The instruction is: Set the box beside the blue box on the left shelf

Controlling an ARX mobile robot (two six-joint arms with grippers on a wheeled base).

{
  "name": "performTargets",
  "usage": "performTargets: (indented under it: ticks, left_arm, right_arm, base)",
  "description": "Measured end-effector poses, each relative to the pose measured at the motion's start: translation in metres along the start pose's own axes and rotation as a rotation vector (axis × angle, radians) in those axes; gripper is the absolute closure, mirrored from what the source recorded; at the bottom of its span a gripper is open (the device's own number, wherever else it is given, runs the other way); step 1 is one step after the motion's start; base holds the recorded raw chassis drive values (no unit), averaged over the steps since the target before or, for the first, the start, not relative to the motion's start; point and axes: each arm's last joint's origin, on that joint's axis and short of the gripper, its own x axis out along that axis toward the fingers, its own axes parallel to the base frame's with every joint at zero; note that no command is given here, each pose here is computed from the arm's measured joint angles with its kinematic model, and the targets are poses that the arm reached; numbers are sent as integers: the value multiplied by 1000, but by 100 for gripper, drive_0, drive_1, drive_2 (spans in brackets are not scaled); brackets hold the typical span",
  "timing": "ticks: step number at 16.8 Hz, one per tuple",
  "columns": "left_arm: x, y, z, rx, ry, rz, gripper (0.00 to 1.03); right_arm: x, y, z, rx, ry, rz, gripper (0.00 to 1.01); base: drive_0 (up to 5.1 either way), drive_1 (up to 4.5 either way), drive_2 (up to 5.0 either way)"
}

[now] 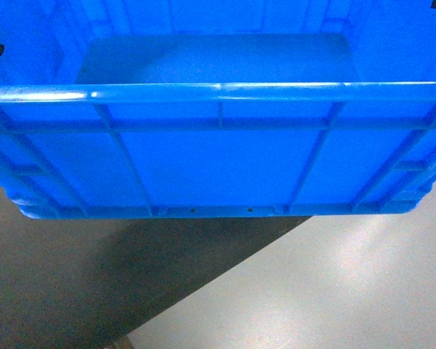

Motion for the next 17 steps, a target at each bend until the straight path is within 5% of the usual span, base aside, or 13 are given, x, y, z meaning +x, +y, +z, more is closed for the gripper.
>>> performTargets:
  ticks: [17]
  left_arm:
    - [0, 0, 0, 0, 2, 1, 84]
  right_arm:
    - [0, 0, 0, 5, -1, -1, 88]
  base:
    - [-142, -142, -142]
